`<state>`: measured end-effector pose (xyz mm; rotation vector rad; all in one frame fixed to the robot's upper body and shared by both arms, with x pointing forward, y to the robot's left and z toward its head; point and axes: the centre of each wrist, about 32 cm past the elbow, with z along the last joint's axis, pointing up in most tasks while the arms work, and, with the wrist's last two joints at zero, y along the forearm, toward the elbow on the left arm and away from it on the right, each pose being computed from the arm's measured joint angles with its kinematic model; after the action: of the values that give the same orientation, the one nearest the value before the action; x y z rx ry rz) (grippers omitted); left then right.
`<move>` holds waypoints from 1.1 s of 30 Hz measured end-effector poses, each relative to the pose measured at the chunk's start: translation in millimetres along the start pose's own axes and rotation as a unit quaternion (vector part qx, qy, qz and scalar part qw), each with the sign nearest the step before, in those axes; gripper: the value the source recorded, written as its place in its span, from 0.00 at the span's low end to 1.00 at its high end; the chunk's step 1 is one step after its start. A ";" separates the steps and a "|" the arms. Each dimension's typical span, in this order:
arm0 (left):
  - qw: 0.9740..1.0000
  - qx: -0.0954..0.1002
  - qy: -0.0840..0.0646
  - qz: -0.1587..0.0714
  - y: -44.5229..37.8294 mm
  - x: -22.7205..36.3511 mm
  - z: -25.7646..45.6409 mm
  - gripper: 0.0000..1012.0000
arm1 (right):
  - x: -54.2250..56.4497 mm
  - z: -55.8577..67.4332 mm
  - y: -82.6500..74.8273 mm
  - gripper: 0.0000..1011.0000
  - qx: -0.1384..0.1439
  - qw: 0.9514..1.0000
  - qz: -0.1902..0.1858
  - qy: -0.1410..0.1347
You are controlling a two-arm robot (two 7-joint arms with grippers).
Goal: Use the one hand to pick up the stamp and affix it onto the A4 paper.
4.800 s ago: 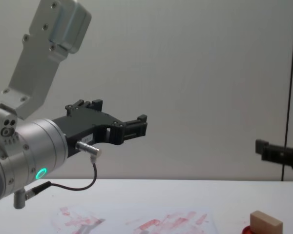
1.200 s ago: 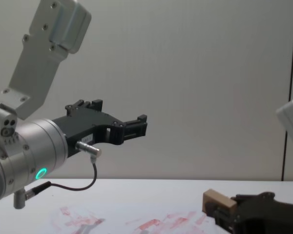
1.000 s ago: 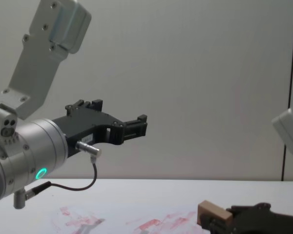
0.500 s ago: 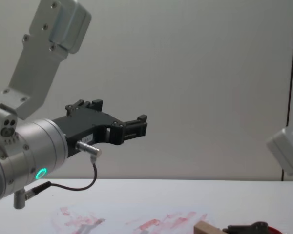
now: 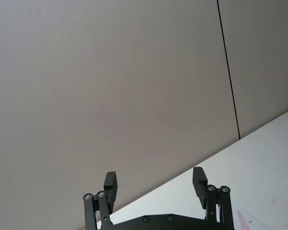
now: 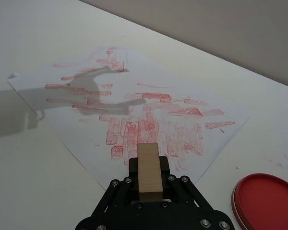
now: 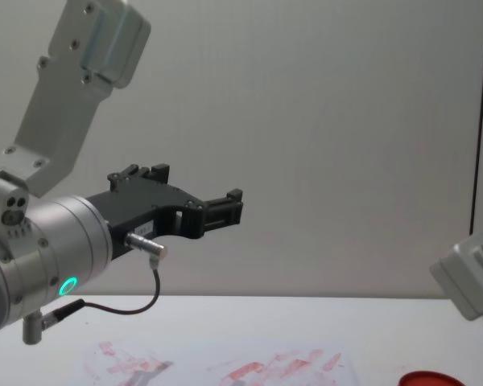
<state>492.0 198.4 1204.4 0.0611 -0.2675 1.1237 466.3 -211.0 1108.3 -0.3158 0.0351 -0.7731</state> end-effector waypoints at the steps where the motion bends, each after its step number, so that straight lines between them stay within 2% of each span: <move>1: 1.000 0.000 0.000 0.000 0.0 0.0 0.0 0.99 | -0.1 -0.4 0.1 0.22 -0.001 1.000 0.000 -0.001; 16: 1.000 0.000 0.000 0.000 0.0 0.0 0.0 0.99 | 0.6 -1.1 1.7 0.22 -0.010 1.000 0.003 -0.007; 24: 1.000 0.000 0.000 0.000 0.0 0.0 0.0 0.99 | 0.5 -0.4 1.0 0.22 -0.006 1.000 0.002 0.004; 27: 1.000 0.000 0.000 0.000 0.0 0.0 0.0 0.99 | 0.3 1.7 0.6 0.22 0.000 1.000 0.000 0.012; 33: 1.000 0.000 0.000 0.000 0.0 0.0 0.0 0.99 | 2.5 13.3 -1.3 0.22 0.037 0.999 -0.010 0.026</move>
<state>492.0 198.4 1204.4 0.0611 -0.2676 1.1238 469.2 -210.0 1121.6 -0.2255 0.0517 -0.7999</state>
